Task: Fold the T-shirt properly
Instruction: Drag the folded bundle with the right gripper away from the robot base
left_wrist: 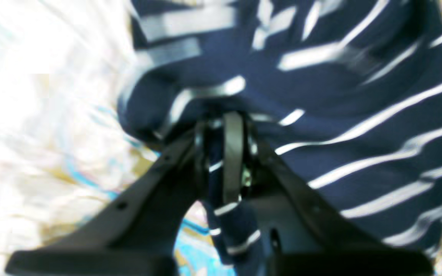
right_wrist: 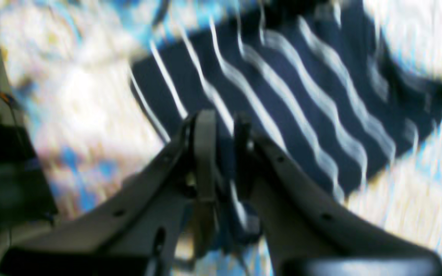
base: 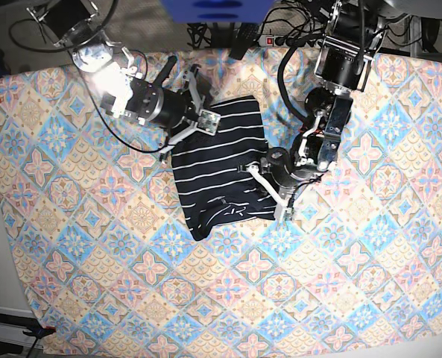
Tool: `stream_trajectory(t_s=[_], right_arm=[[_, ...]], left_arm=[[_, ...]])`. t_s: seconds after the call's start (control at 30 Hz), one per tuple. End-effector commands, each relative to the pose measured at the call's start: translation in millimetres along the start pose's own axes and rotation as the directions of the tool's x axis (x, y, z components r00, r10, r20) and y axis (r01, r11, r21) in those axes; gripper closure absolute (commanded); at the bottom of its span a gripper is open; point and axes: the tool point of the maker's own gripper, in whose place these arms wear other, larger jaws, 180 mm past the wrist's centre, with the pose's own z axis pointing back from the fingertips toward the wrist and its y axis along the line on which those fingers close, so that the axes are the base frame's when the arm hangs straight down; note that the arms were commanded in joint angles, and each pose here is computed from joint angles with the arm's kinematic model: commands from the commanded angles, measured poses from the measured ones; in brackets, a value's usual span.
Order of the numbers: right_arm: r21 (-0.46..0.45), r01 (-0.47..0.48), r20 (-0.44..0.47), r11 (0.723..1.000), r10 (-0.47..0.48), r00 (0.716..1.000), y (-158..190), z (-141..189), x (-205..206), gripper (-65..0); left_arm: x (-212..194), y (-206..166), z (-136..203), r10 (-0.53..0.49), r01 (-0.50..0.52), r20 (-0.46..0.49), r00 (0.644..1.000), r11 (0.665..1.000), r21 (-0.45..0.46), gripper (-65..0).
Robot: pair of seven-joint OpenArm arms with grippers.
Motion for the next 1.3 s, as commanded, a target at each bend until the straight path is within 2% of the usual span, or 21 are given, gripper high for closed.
stream_trajectory(t_s=[0.0,0.1,0.27,0.37,0.53,0.73,0.9,1.1,1.27], right_arm=[[-0.018,-0.011,0.055,1.0,0.012,0.998,-9,0,18,-8.5],[-0.006,-0.01,0.115,1.0,0.011,0.993,-9,-16,46,-8.5],[0.04,-0.001,0.126,0.999,-0.004,0.992,-8,-48,62,-8.5],[0.067,0.022,0.138,0.997,-0.031,0.99,-7,-67,67,-8.5],[0.105,0.089,0.106,0.99,-0.1,0.989,-8,-96,54,-8.6],[0.132,0.173,0.036,0.976,-0.179,0.983,-9,-120,25,-8.4],[0.131,0.216,-0.006,0.968,-0.217,0.976,-16,-128,-2,-8.3],[0.025,0.315,-0.022,0.949,-0.315,0.949,-59,-115,-34,-8.4],[-0.072,0.315,-0.043,0.946,-0.318,0.947,-104,-91,-61,-8.5]], left_arm=[[14,8,11,0.006,-0.007,0.054,0.999,1.0,0.014,-5.5],[16,40,41,0.071,-0.08,0.125,0.99,0.994,0.073,-5.6],[-9,85,90,0.124,-0.154,0.166,0.978,0.971,0.183,-5.6],[-28,97,115,0.137,-0.174,0.169,0.976,0.958,0.228,-5.5],[-51,103,152,0.143,-0.185,0.167,0.976,0.944,0.273,-5.5],[-68,97,166,0.138,-0.172,0.138,0.981,0.945,0.279,-5.5],[-74,91,166,0.163,-0.195,0.134,0.977,0.942,0.272,-5.5],[-75,88,165,0.169,-0.199,0.133,0.977,0.943,0.266,-5.5],[-75,87,164,0.168,-0.198,0.131,0.977,0.944,0.262,-5.5]])
